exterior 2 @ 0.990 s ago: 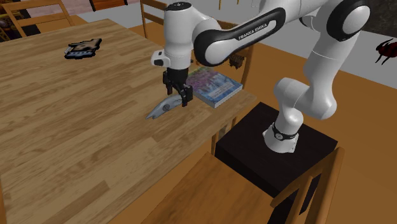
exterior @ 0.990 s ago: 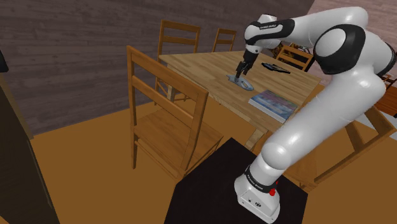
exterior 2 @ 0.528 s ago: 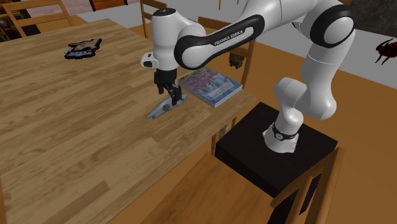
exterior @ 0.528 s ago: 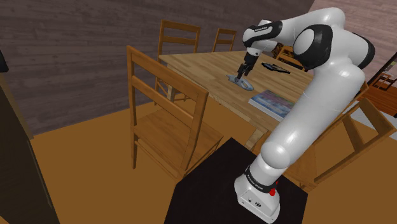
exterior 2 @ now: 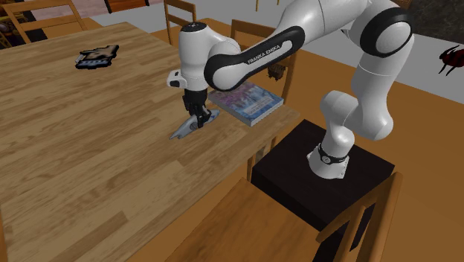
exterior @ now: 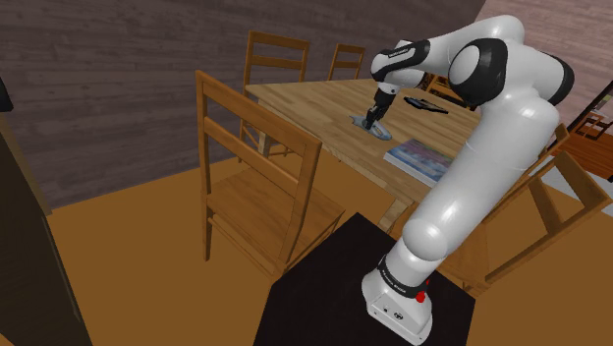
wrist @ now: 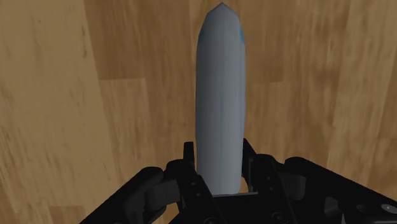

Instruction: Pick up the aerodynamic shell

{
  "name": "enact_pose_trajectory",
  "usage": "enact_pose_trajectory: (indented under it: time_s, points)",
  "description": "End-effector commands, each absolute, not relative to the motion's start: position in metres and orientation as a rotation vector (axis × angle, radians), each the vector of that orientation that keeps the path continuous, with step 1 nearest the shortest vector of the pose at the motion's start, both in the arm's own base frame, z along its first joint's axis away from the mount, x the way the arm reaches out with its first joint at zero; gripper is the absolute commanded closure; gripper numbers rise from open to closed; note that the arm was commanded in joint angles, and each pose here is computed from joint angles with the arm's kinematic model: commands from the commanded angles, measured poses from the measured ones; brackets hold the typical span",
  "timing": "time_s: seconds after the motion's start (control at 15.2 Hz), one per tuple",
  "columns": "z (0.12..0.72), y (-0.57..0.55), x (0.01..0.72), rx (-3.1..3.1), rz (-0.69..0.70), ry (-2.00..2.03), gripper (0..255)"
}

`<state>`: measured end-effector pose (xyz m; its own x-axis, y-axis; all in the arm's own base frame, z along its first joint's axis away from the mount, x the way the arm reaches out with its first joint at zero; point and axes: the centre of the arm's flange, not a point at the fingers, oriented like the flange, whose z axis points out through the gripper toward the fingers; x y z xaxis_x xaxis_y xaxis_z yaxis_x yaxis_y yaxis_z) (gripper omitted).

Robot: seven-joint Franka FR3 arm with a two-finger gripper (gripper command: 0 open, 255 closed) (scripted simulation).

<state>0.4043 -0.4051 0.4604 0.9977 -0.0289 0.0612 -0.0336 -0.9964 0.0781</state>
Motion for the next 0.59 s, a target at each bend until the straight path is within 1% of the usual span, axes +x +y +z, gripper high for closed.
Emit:
enact_pose_trajectory:
  time_s: [0.0,0.53]
  points:
    - [0.4598,-0.4053,0.4042,3.061,0.092,-0.048,255]
    - [0.4654,-0.4049,0.4045,3.061,0.092,-0.048,255]
